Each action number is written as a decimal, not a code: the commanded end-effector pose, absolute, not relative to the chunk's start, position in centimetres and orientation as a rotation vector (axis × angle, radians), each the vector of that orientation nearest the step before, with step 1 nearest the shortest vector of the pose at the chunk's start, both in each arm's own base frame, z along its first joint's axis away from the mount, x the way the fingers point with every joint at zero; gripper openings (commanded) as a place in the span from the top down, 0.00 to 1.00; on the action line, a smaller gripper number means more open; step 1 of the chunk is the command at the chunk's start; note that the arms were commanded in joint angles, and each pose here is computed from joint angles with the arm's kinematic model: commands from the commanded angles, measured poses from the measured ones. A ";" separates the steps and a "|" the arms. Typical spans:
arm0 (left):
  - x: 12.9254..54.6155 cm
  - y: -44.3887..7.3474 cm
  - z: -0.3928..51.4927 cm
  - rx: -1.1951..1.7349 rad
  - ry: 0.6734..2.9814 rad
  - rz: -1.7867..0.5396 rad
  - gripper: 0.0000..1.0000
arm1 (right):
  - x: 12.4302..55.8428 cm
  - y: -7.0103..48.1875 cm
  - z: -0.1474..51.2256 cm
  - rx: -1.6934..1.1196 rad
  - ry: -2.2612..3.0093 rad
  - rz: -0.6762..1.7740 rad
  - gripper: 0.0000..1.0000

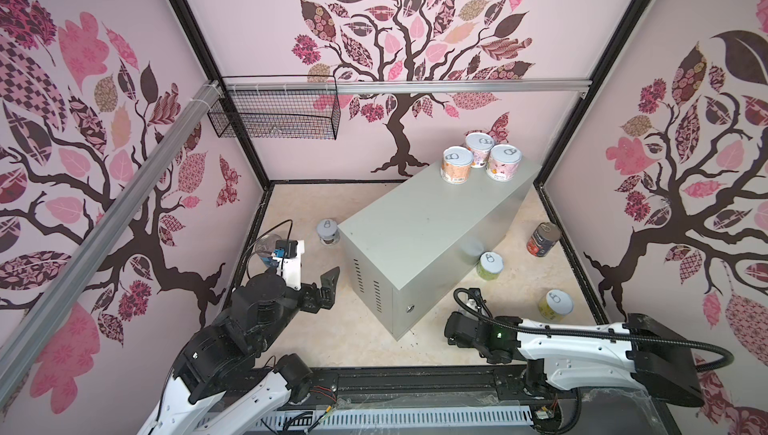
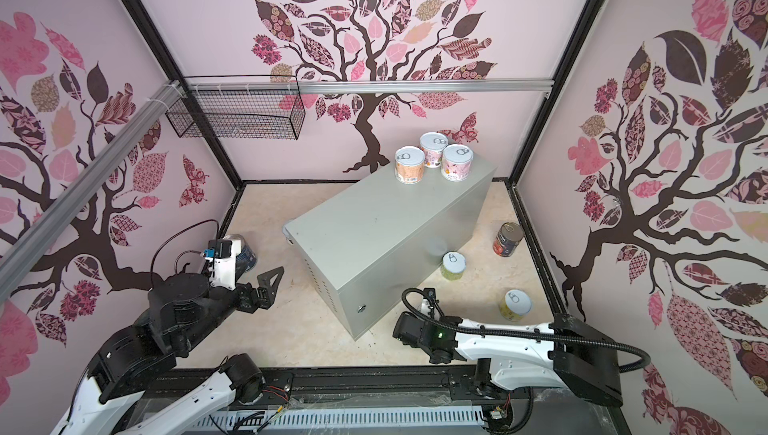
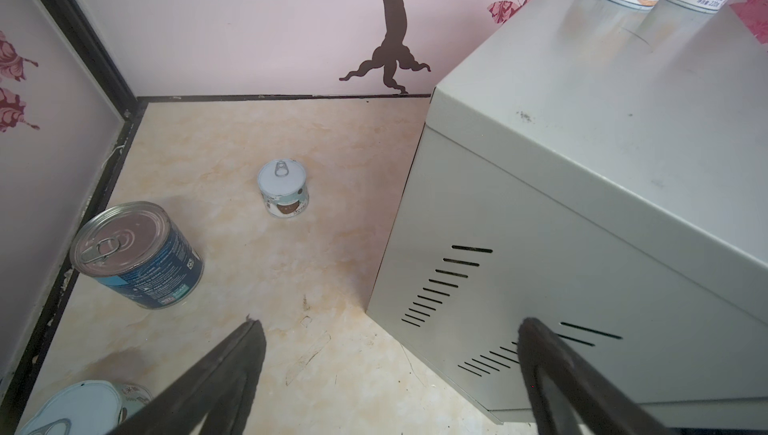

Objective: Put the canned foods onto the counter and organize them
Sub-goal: 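Close the right gripper around the silver-lidded can on the floor, then lift the silver-lidded can with the right gripper up over the box top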

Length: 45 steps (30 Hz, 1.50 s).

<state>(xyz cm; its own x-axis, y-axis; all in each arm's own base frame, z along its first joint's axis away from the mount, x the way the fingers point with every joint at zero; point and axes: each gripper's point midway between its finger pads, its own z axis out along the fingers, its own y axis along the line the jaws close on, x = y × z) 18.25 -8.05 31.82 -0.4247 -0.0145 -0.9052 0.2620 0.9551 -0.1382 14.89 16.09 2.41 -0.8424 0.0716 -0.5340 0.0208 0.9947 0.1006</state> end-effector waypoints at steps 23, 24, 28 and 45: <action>17.9 -8.0 29.5 0.194 2.036 -0.304 0.02 | 16.8 15.6 3.3 0.147 2.400 0.133 0.29; 17.9 -8.0 29.5 0.193 2.036 -0.305 0.02 | 16.8 15.7 3.4 0.143 2.402 0.136 0.30; 17.7 -7.9 29.8 0.190 2.036 -0.308 0.02 | 16.6 15.9 4.3 0.130 2.410 0.154 0.34; 17.3 -8.4 30.3 0.184 2.063 -0.360 0.02 | 15.8 18.5 18.2 -0.158 2.411 0.303 0.39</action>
<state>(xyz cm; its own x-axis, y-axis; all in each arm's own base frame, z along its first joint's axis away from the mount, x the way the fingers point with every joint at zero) 17.53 -8.51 29.33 -0.4988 0.0015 -0.8667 0.2777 0.9476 -0.1581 15.90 19.41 15.52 -0.7735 0.0009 -0.6337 -0.1667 0.9645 0.2048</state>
